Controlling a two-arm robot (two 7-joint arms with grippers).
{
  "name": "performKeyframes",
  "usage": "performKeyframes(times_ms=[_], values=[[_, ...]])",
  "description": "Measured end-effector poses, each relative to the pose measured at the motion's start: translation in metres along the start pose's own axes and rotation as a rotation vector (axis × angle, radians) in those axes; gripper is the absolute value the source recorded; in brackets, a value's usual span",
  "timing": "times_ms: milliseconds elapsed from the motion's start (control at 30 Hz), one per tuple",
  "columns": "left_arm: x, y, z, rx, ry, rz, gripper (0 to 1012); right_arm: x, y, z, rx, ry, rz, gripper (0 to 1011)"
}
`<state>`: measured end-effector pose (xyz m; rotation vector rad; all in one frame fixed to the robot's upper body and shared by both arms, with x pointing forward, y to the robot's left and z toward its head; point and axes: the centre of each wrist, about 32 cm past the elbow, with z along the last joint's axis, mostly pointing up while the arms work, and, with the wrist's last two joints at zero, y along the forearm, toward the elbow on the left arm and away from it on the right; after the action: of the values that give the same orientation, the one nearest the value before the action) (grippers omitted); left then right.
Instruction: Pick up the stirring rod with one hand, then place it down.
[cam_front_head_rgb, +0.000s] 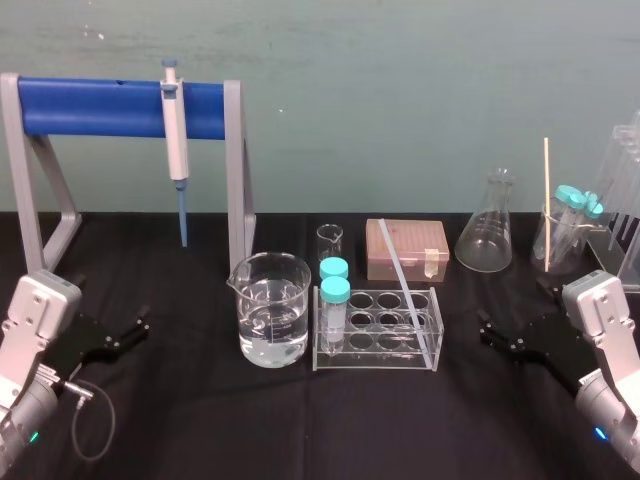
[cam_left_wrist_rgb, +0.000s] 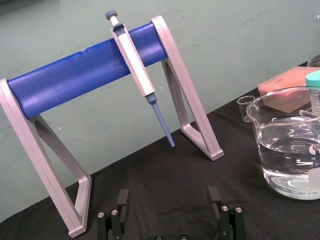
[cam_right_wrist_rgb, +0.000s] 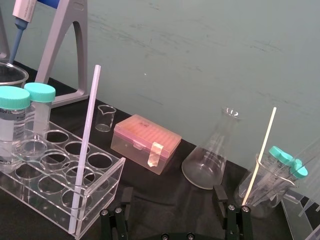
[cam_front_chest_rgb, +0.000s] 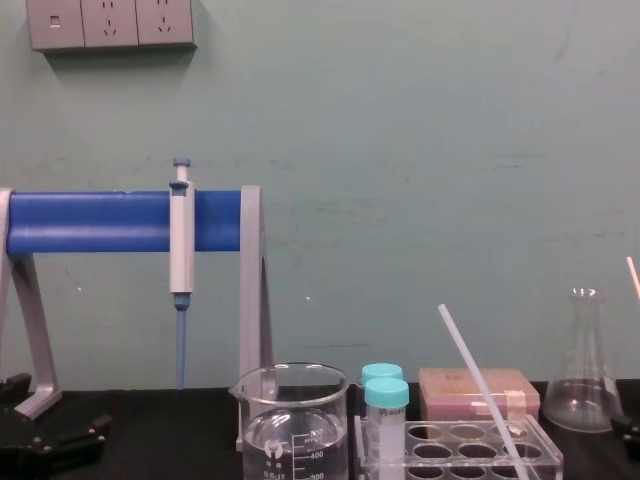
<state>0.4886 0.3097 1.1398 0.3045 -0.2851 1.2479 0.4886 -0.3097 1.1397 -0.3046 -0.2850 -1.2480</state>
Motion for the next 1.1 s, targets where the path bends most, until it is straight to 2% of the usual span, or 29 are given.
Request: performKeyframes(times_ms=[1100], values=[[0.0,0.0,0.0,0.0,0.0,0.0,1000,0.0,0.0,0.0,0.0,0.0,0.0,1000]])
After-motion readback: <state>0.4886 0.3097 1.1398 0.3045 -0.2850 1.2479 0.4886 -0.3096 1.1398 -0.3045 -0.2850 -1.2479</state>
